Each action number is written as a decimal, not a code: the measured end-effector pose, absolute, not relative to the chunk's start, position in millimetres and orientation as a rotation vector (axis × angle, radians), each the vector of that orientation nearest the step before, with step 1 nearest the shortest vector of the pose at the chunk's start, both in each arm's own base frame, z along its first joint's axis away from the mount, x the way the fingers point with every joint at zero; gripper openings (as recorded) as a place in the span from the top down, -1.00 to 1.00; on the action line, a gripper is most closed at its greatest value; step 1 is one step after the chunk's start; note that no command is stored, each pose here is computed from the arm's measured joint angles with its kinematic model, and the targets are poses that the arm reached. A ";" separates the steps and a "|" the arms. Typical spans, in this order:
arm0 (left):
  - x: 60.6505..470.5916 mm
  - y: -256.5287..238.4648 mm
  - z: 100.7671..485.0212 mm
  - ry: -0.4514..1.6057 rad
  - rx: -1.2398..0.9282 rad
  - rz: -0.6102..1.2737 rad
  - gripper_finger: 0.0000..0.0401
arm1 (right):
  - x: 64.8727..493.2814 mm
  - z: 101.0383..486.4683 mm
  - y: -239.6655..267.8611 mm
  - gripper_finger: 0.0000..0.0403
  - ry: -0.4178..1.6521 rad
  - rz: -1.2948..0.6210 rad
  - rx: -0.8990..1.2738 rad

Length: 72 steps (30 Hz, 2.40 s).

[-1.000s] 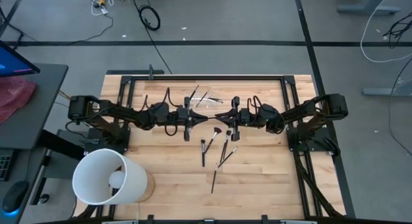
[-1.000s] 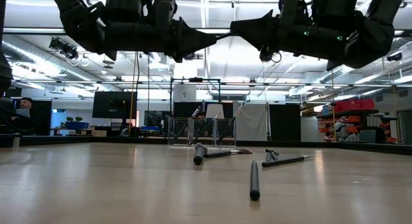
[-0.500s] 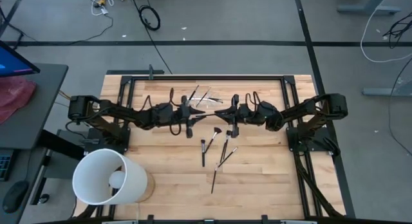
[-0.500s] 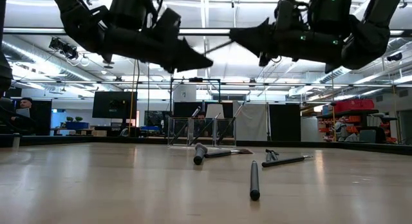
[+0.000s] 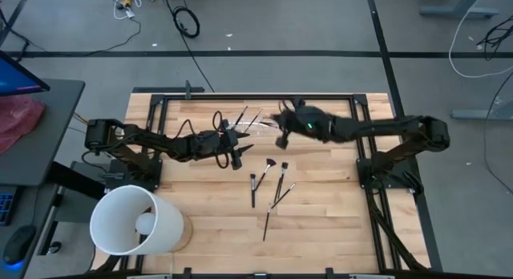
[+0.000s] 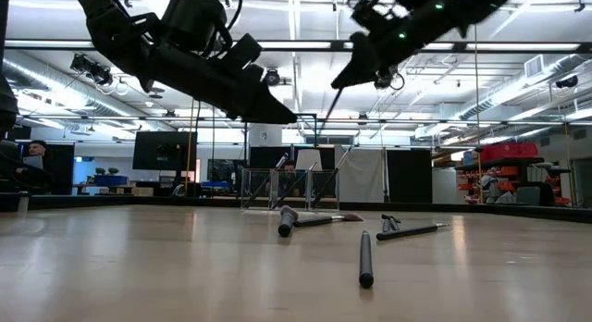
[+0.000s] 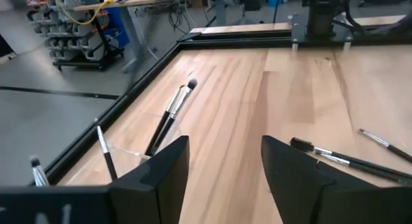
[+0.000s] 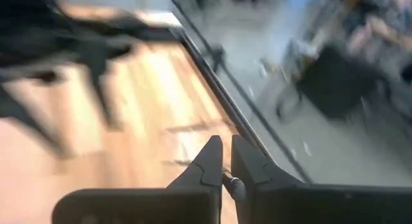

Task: Put items in baskets/containers
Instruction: Put the black eyeshadow brush into the transparent organizer

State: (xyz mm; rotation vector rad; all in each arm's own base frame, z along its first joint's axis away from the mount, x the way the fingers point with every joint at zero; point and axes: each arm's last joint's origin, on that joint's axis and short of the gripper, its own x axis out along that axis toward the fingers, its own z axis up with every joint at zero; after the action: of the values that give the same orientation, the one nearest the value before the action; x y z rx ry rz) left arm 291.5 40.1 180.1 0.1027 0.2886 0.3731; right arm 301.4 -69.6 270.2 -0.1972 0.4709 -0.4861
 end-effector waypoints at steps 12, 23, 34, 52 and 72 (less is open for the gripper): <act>290.9 38.9 177.5 0.312 0.084 0.363 0.06 | 328.5 225.3 -121.0 0.95 0.713 -0.417 -0.045; 290.0 38.8 174.8 0.337 0.058 0.365 0.06 | 334.9 204.3 -127.8 0.82 0.761 -0.383 -0.028; 291.1 35.1 174.2 0.321 -0.104 0.254 0.06 | 331.6 223.3 -118.6 0.37 0.715 -0.346 -0.108; 291.0 28.1 171.4 0.353 -0.148 0.184 0.06 | 296.3 235.2 21.5 0.23 0.856 0.280 -0.229; 295.7 5.2 182.9 0.227 -0.144 0.181 0.06 | 230.4 108.5 23.2 0.36 0.634 0.371 -0.165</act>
State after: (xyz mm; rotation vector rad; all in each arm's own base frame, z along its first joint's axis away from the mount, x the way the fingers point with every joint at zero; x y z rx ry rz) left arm 295.7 5.2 182.9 -0.1436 0.2271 0.1810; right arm 230.4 23.2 108.5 -0.1646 0.6338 0.3715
